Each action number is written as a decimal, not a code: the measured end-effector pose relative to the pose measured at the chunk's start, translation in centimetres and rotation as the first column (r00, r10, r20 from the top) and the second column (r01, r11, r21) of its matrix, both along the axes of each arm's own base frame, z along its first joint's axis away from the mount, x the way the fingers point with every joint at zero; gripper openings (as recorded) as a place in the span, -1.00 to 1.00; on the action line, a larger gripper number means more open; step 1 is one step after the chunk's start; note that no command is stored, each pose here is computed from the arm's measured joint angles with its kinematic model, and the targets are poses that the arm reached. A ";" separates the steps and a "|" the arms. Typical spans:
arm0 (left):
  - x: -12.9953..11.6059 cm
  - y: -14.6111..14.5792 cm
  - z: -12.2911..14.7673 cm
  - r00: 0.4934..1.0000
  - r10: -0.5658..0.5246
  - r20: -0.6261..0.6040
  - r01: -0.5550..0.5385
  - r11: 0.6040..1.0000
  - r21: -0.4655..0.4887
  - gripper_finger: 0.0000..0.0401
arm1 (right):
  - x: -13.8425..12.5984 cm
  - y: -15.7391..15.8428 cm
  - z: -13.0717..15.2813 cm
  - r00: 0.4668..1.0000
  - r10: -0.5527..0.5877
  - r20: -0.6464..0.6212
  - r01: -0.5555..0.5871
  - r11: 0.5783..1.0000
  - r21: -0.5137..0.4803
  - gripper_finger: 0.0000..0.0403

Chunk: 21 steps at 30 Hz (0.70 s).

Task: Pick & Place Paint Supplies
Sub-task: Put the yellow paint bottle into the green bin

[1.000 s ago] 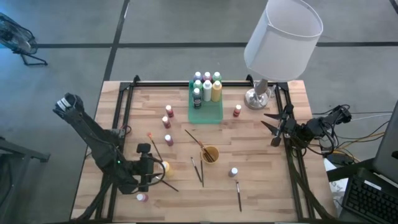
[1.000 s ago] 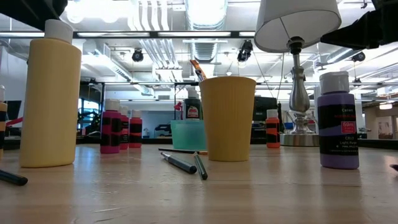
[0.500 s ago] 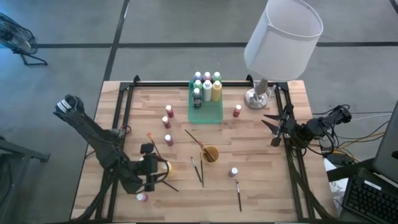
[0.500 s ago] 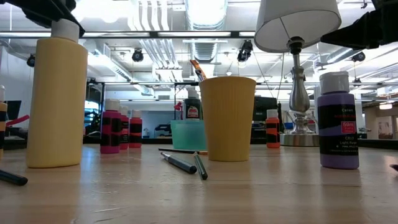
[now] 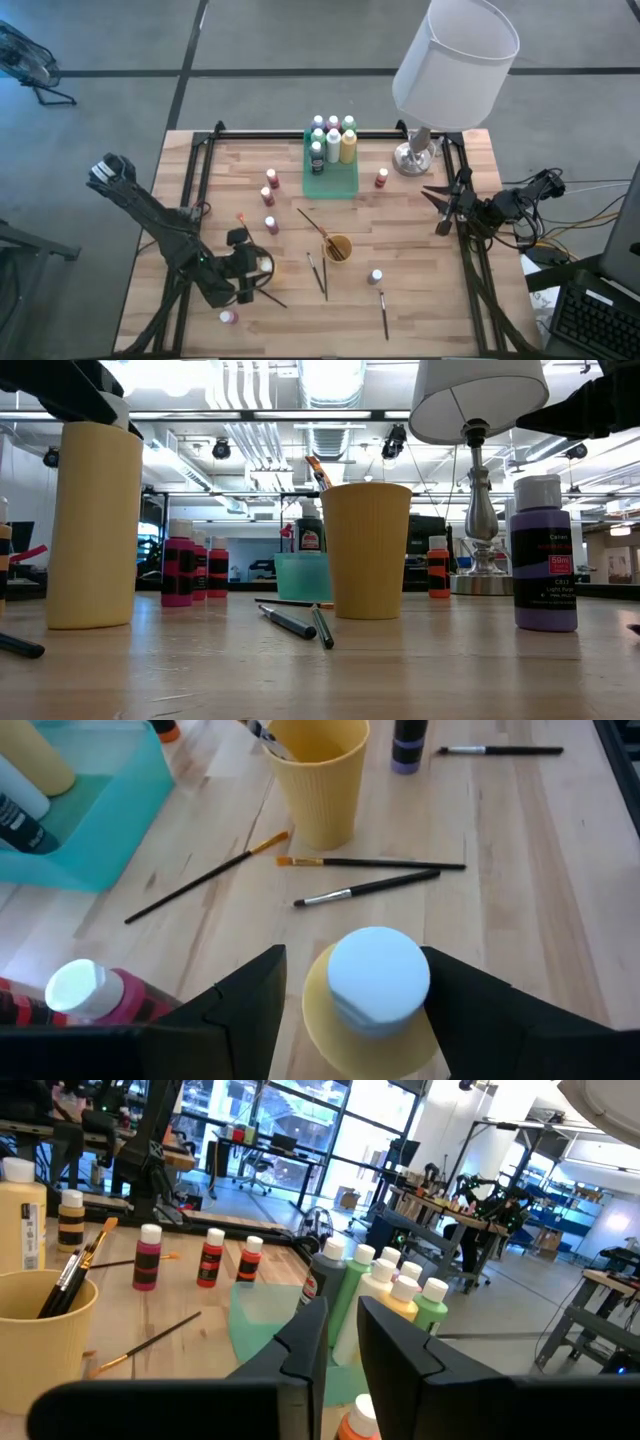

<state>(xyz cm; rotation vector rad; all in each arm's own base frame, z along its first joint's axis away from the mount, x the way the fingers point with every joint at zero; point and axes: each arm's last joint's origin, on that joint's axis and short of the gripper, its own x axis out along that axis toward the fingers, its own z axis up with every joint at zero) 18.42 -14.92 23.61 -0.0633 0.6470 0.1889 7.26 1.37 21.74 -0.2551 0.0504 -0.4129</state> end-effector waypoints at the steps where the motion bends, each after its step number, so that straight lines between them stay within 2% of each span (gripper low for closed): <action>1: 0.0 0.0 -0.1 1.000 0.005 0.003 -0.005 1.000 -0.002 0.14 | 0.0 0.0 0.0 1.000 0.000 0.000 0.000 1.000 0.000 -0.74; 7: 0.0 0.0 -0.4 1.000 0.000 0.014 0.000 1.000 -0.012 0.06 | 0.0 0.0 0.0 1.000 0.000 0.000 0.000 1.000 0.000 -0.79; 16: 0.0 0.0 -0.4 1.000 -0.023 0.004 0.023 1.000 0.009 -0.36 | 0.0 0.0 0.0 1.000 0.000 0.000 0.000 1.000 0.000 -0.68; 21: 0.0 0.0 -0.4 1.000 -0.031 0.001 0.031 0.999 0.018 -0.38 | 0.0 0.0 0.0 1.000 0.001 0.000 -0.001 1.000 0.000 -0.59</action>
